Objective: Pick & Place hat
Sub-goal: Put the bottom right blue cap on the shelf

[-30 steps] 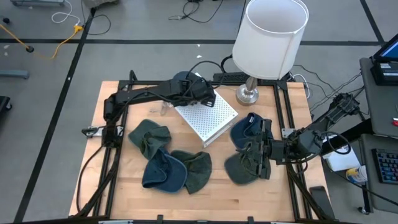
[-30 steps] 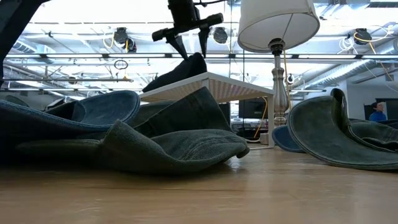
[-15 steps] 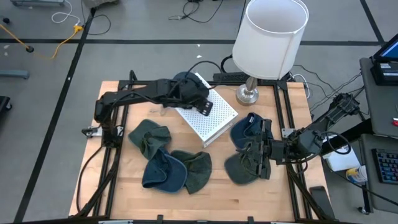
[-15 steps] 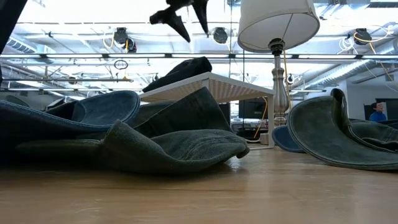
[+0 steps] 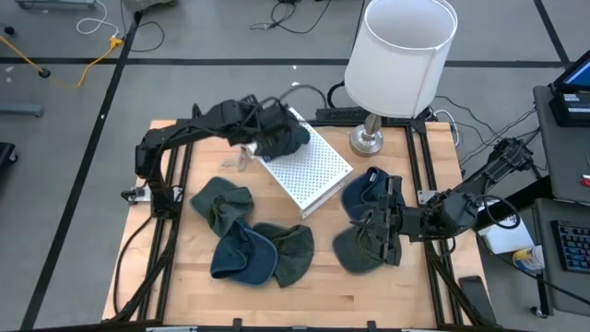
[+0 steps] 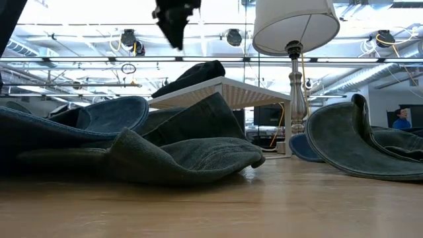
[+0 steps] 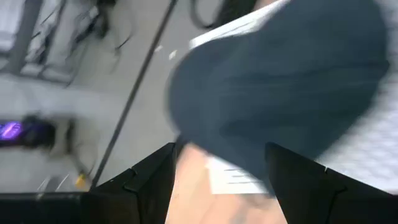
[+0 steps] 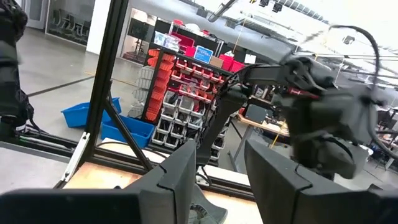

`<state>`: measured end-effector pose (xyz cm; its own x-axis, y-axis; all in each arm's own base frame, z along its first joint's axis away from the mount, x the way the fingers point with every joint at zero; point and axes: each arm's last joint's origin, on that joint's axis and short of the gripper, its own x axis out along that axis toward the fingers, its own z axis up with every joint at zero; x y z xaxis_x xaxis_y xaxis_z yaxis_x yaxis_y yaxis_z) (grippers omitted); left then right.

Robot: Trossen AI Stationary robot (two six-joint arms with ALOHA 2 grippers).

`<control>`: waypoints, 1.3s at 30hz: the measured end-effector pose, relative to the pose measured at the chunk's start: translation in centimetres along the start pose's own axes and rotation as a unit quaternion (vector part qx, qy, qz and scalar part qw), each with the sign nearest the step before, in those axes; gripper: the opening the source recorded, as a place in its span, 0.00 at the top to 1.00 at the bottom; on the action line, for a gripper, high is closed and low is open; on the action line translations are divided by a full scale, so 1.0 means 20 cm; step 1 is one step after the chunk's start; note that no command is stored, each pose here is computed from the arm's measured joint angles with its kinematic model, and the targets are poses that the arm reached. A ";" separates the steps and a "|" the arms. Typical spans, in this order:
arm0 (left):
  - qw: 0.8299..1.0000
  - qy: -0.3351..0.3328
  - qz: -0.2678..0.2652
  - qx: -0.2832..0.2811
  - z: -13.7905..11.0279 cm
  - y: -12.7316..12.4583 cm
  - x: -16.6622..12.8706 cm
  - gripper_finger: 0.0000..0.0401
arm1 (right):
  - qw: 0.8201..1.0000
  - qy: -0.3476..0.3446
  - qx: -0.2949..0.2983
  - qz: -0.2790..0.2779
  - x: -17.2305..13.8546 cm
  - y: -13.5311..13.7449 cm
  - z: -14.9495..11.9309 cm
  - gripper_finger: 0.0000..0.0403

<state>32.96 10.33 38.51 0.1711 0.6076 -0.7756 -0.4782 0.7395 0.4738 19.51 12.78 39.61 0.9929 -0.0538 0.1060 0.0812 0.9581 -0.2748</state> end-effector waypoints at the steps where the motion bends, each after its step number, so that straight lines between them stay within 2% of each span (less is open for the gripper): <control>1: 1.000 0.008 0.015 -0.007 0.00 0.03 0.03 0.38 | 1.000 0.000 0.000 0.000 0.00 0.00 0.00 0.68; 5: 0.998 0.035 0.047 -0.024 -0.01 0.16 0.13 0.38 | 1.000 0.002 0.000 -0.006 0.01 -0.01 0.00 0.68; 8: 0.999 0.044 0.017 -0.016 -0.02 0.24 0.23 0.38 | 1.000 0.003 -0.001 -0.011 0.02 -0.02 -0.01 0.68; 14: 0.996 0.064 -0.050 -0.038 -0.06 0.30 0.39 0.38 | 1.000 0.005 0.005 -0.020 0.03 -0.04 -0.01 0.68; 18: 0.992 0.092 -0.076 -0.049 -0.11 0.27 0.48 0.38 | 1.000 0.006 0.008 -0.024 0.04 -0.05 -0.02 0.68; 22: 0.983 0.110 -0.132 -0.068 -0.13 0.18 0.50 0.38 | 1.000 0.007 -0.002 -0.027 0.04 -0.05 -0.02 0.68; 31: 0.972 0.117 -0.179 -0.100 -0.12 0.02 0.41 0.38 | 0.999 -0.014 -0.016 -0.036 0.04 -0.06 0.01 0.68; 34: 0.972 0.117 -0.180 -0.098 -0.12 -0.02 0.39 0.38 | 0.999 -0.016 -0.015 -0.037 0.04 -0.06 0.01 0.68; 39: 0.976 0.129 -0.131 -0.121 -0.14 0.01 0.34 0.38 | 0.999 -0.016 -0.011 -0.036 0.04 -0.06 0.01 0.68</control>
<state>31.64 13.75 32.06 0.1077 0.2903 -0.9508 -0.6411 0.7513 0.1568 20.15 11.56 40.20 0.9811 -0.1134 0.1567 0.1550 0.9456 -0.2859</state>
